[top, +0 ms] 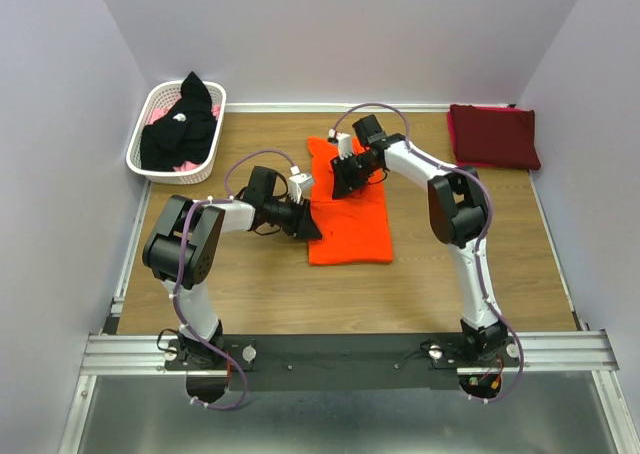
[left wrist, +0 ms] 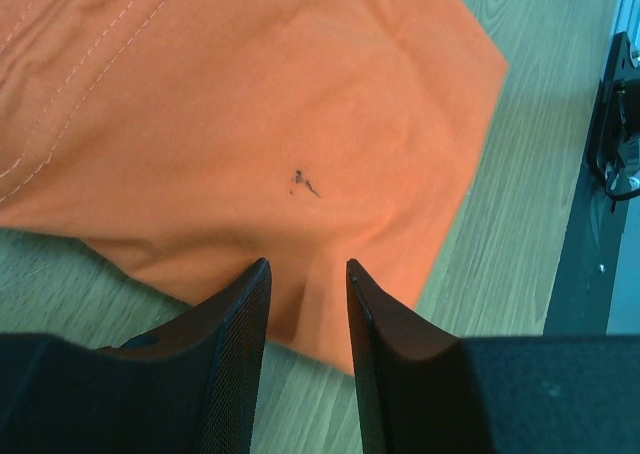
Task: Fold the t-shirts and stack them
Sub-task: Fold the folded rectangular tshirt in 1/3 of the way
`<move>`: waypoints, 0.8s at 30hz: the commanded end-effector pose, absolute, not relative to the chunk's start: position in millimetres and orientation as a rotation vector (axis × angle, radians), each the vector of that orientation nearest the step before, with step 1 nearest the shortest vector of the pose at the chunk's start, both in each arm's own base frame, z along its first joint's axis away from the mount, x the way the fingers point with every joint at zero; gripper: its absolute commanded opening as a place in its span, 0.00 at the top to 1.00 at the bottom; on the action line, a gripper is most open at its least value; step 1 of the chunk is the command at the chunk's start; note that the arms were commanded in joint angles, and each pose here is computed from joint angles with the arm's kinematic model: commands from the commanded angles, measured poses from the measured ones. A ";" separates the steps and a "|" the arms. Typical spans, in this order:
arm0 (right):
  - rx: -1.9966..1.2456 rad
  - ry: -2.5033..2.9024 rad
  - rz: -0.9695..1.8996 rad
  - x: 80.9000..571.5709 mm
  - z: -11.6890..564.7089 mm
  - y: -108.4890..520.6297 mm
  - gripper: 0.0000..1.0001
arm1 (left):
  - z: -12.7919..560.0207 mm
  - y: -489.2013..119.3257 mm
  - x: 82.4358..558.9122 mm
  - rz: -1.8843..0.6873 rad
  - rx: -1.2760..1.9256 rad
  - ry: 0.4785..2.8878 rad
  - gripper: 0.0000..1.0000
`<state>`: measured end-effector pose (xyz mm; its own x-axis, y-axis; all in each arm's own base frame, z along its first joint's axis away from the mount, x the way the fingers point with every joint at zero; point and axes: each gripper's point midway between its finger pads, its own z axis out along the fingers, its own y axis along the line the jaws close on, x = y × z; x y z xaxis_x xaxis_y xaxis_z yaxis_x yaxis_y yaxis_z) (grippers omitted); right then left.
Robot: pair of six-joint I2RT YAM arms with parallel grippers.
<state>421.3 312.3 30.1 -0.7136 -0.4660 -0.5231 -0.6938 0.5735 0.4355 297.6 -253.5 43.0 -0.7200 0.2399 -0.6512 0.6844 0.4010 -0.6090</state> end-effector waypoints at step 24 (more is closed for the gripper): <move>-0.981 2.410 0.890 400.7 60.5 306.6 1.00 | 43.9 -249.3 306.9 -1.204 0.776 2.186 0.56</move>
<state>405.0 307.8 44.2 -0.7206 -0.4600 -0.5188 -0.6876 0.5702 0.4494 301.4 -251.4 39.7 -0.7215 0.2381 -0.6502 0.6788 0.4287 -0.5962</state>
